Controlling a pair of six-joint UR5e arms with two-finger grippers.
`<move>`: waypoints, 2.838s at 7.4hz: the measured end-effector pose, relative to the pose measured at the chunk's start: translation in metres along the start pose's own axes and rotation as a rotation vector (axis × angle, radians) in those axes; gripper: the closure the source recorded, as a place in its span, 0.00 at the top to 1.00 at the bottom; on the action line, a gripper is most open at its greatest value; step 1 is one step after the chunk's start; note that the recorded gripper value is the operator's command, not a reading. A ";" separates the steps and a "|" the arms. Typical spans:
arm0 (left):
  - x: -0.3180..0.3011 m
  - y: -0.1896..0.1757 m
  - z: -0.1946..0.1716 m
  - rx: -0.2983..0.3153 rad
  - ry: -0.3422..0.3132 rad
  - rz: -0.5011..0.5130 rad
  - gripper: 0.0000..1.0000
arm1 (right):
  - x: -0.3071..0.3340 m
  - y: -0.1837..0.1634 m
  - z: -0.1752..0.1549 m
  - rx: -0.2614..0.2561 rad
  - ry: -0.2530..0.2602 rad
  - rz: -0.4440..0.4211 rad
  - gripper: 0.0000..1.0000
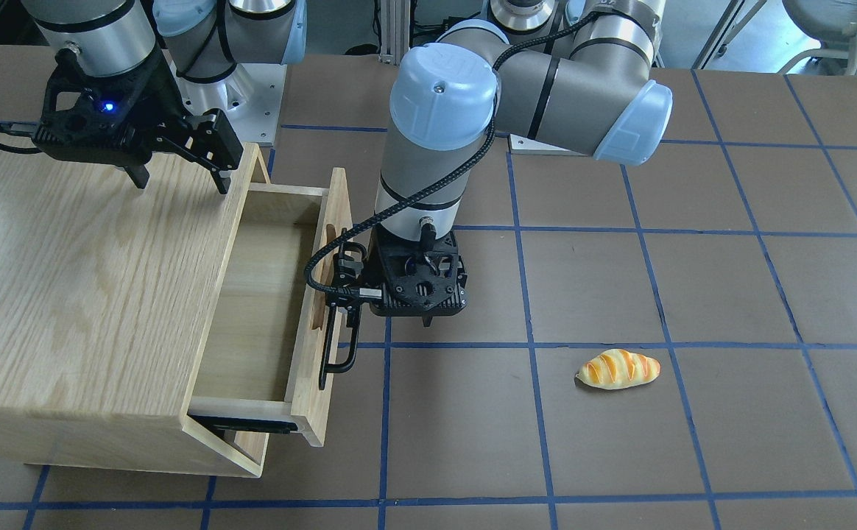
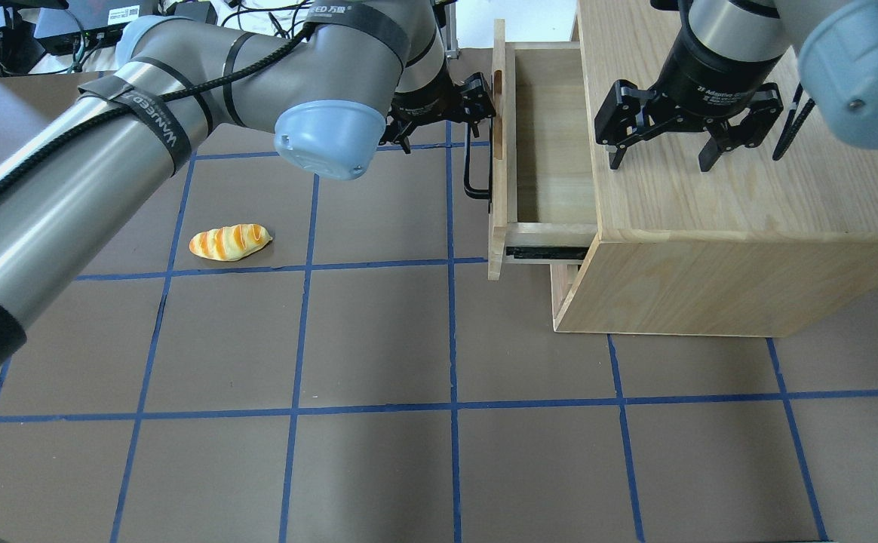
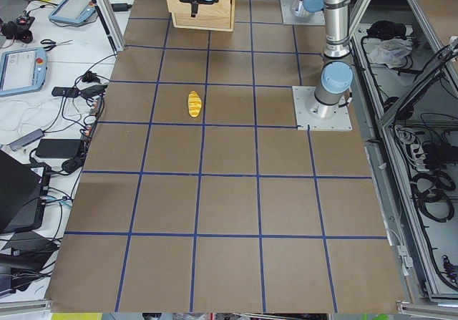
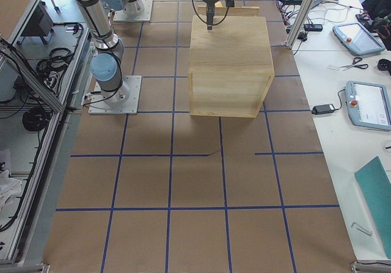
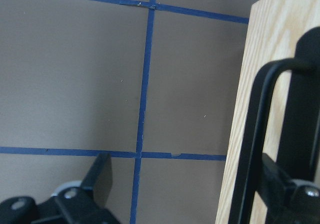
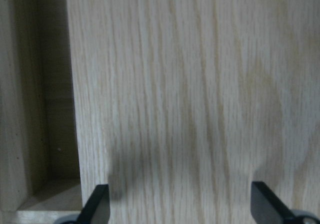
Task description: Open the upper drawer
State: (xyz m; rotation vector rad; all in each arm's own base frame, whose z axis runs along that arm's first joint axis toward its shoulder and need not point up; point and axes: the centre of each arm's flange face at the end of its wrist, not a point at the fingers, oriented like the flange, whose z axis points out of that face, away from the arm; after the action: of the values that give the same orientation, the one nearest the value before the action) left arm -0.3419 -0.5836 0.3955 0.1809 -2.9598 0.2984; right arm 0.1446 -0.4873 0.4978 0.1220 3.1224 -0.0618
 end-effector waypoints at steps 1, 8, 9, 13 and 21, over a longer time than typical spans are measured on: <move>-0.008 -0.005 -0.003 0.002 -0.004 -0.004 1.00 | 0.000 0.000 0.000 0.000 0.000 0.000 1.00; -0.046 -0.027 -0.011 0.004 -0.022 -0.043 1.00 | 0.000 0.000 0.000 0.000 0.000 0.000 1.00; -0.050 -0.028 -0.011 0.002 -0.030 -0.044 1.00 | 0.000 0.000 0.000 0.000 -0.001 0.000 1.00; -0.058 -0.031 -0.016 -0.001 -0.054 -0.045 1.00 | 0.000 0.000 0.000 0.000 0.000 0.000 1.00; -0.153 -0.041 -0.116 -0.015 -0.117 -0.003 1.00 | 0.000 0.000 0.000 0.000 -0.001 0.000 1.00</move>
State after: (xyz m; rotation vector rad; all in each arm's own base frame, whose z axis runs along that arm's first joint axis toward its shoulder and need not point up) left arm -0.1689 -0.5834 0.4890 0.2077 -3.0765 0.2737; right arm 0.1447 -0.4873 0.4979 0.1220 3.1217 -0.0618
